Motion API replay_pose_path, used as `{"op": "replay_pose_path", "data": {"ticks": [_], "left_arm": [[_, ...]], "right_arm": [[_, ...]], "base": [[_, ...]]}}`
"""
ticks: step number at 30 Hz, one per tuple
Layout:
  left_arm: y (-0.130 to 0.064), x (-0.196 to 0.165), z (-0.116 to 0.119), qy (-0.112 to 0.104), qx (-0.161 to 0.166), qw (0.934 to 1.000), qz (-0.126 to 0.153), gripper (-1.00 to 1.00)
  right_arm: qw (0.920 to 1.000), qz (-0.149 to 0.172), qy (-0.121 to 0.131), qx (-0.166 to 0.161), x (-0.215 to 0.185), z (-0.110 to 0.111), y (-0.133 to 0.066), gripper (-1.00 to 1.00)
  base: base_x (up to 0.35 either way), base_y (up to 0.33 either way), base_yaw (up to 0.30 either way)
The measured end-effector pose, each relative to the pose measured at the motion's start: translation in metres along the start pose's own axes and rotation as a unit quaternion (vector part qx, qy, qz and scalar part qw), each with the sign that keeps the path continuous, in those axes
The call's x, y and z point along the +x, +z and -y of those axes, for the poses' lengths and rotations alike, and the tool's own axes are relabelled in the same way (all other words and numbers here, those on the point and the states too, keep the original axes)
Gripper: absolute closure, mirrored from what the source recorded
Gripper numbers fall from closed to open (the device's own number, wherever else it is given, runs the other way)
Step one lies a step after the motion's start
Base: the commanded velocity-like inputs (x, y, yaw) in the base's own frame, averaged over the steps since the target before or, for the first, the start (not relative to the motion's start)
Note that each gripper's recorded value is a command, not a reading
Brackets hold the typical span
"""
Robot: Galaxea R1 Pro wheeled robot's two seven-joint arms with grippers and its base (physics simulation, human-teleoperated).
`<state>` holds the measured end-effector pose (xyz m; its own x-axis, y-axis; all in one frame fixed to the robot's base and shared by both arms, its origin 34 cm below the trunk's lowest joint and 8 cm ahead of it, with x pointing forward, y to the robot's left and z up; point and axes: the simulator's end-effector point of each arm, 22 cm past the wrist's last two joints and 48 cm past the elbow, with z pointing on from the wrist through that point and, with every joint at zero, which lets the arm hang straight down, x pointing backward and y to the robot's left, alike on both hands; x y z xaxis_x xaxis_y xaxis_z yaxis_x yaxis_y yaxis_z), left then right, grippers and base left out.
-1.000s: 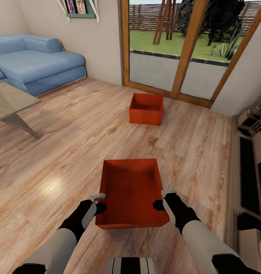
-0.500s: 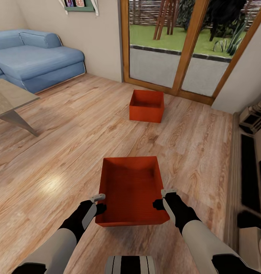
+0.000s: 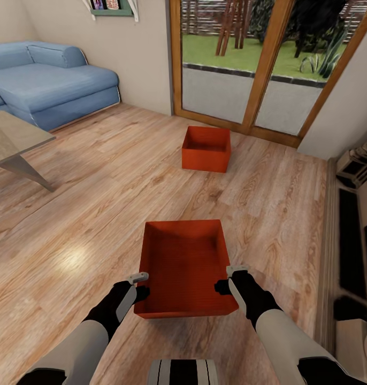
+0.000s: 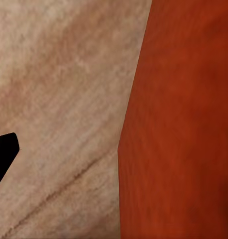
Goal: Move the two storage containers from the living room to the garage. In the garage, place one container on the floor and stack the other container on top of it (either order is fine).
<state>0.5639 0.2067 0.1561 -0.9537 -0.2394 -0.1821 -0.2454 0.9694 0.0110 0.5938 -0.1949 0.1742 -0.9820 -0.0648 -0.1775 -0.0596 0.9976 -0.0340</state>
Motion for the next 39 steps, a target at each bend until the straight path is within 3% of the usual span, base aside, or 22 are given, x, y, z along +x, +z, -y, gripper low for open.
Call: {"op": "replay_pose_path", "data": {"ticks": [4, 5, 8, 9, 16, 27, 32, 39], "left_arm": [[0.000, 0.000, 0.000, 0.000, 0.000, 1.0000, 0.000, -1.00], [0.000, 0.000, 0.000, 0.000, 0.000, 1.0000, 0.000, 1.00], [0.000, 0.000, 0.001, 0.000, 0.002, 1.0000, 0.000, 1.00], [0.000, 0.000, 0.001, -0.001, 0.003, 1.0000, 0.000, 1.00], [0.000, 0.000, 0.001, -0.005, 0.004, 1.0000, 0.001, 1.00], [0.000, 0.000, 0.006, 0.008, 0.005, 1.0000, 0.004, 1.00], [-0.003, 0.008, 0.001, 0.048, -0.012, 0.9988, -0.001, 1.00], [-0.008, 0.016, -0.004, 0.053, -0.018, 0.9984, -0.009, 1.00]], "right_arm": [[1.0000, 0.000, 0.000, 0.000, 0.000, 0.000, 0.000, -1.00], [1.0000, 0.000, 0.000, 0.000, 0.000, 0.000, 0.000, -1.00], [1.0000, 0.000, 0.000, 0.000, 0.000, 0.000, 0.000, -1.00], [1.0000, 0.000, 0.000, 0.000, 0.000, 0.000, 0.000, 1.00], [0.9997, 0.001, -0.017, 0.017, -0.001, 0.008, 0.000, 1.00], [0.9998, 0.004, -0.015, 0.013, -0.003, 0.006, -0.001, 1.00], [0.9999, 0.013, -0.006, 0.005, -0.010, 0.003, -0.008, 1.00], [0.9995, 0.027, -0.011, 0.011, -0.021, 0.005, -0.022, 1.00]], "base": [[0.000, 0.000, 0.000], [0.000, 0.000, 0.000], [0.000, 0.000, 0.000], [0.000, 0.000, 0.000], [0.000, 0.000, 0.000], [0.000, 0.000, 0.000], [0.000, 0.000, 0.000], [0.000, 0.000, 0.000]]}}
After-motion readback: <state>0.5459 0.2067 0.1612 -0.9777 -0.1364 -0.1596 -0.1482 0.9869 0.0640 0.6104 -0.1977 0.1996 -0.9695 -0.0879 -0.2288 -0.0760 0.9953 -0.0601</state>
